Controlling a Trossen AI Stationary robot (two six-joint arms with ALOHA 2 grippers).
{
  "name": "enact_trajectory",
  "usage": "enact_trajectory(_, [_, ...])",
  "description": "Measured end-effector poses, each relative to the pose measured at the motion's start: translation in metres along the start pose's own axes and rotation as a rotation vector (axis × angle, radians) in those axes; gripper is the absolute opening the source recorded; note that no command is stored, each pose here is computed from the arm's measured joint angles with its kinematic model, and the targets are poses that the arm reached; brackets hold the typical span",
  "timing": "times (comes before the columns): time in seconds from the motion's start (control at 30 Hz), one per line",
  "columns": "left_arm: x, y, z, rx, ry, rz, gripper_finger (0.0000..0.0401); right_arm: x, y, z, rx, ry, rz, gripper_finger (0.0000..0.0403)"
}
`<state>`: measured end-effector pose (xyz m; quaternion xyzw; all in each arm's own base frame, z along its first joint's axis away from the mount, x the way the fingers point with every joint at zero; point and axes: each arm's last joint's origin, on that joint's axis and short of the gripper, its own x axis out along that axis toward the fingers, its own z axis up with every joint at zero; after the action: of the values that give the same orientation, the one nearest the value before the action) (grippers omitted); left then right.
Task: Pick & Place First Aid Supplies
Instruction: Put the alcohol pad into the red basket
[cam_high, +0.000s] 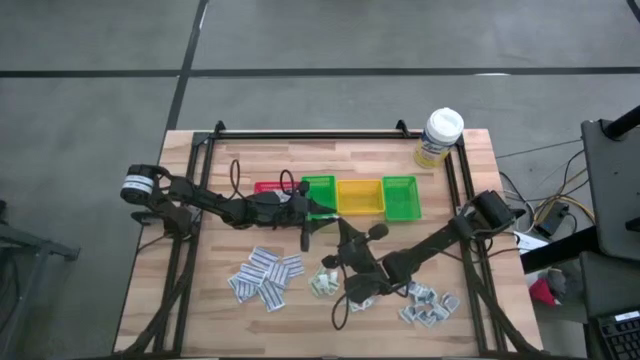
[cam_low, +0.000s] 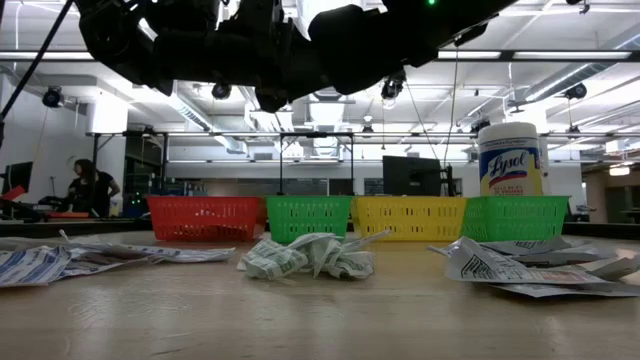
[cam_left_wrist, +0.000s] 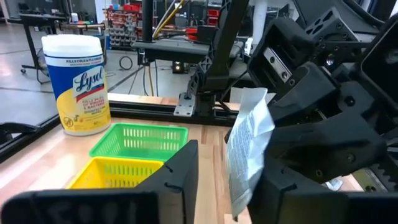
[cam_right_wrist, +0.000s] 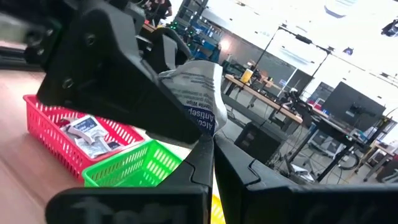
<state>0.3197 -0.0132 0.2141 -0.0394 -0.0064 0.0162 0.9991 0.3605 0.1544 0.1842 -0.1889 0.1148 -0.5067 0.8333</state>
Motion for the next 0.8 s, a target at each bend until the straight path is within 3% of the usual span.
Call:
enact_trajectory(0.3, [-0.0002, 0.0000, -0.0001, 0.002, -0.001, -0.002, 0.0009, -0.0003, -0.0010, 0.0000, -0.048, 0.000, 0.001, 0.0008])
enact_trajectory(0.57, [-0.0008, 0.0004, -0.0030, 0.000, 0.036, 0.005, 0.0001, -0.0003, -0.0011, -0.0009, -0.156, 0.000, 0.001, 0.0009])
enact_trajectory(0.8, [-0.0096, 0.0057, -0.0028, -0.008, 0.144, 0.165, 0.0000, -0.0004, -0.0023, -0.0035, -0.177, -0.001, 0.001, 0.0024])
